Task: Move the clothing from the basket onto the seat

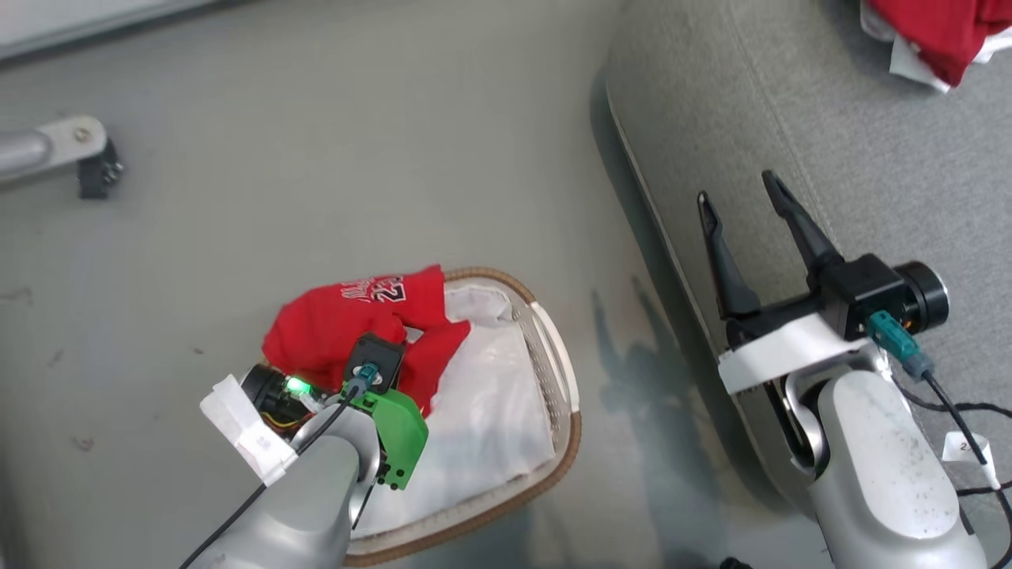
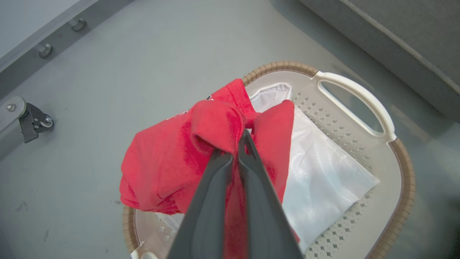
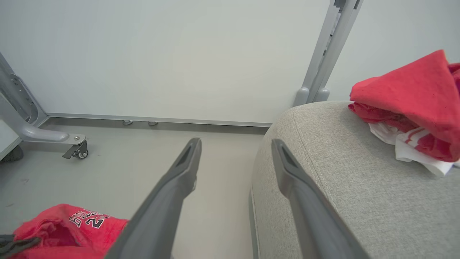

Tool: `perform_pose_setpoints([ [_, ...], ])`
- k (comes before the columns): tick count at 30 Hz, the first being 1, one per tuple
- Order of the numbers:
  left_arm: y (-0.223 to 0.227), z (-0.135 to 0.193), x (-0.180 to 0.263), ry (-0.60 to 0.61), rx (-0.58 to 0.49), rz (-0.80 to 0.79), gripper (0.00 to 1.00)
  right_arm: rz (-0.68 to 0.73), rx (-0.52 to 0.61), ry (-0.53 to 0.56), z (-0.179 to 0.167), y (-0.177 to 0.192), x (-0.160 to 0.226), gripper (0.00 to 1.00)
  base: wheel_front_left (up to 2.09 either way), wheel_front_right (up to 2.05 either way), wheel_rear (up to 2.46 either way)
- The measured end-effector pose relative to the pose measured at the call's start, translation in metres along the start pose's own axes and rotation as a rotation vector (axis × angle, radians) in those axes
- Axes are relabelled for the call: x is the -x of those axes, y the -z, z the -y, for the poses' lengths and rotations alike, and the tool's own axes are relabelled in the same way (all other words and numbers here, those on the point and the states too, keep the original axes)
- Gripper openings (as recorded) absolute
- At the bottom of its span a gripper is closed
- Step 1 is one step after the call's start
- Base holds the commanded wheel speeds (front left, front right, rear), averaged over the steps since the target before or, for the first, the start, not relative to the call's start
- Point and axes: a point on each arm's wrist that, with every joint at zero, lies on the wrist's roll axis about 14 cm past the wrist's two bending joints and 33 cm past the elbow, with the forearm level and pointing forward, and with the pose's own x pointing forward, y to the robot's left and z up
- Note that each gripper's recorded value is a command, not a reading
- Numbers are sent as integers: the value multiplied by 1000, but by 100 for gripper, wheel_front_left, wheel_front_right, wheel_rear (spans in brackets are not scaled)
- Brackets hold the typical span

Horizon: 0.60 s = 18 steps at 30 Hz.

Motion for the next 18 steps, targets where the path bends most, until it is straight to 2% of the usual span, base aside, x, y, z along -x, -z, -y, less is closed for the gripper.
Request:
perform_pose_setpoints([
  [6, -51, -3, 25, -21, -112, 126, 0, 37, 3, -25, -12, -21, 19, 100, 0, 0, 0],
  [13, -137, -17, 64, -48, -324, 326, 0, 89, 16, -58, -27, -46, 40, 100, 0, 0, 0],
  [18, -206, -11, 101, -59, -477, 496, 0, 129, 24, -72, -33, -62, 54, 100, 0, 0, 0],
])
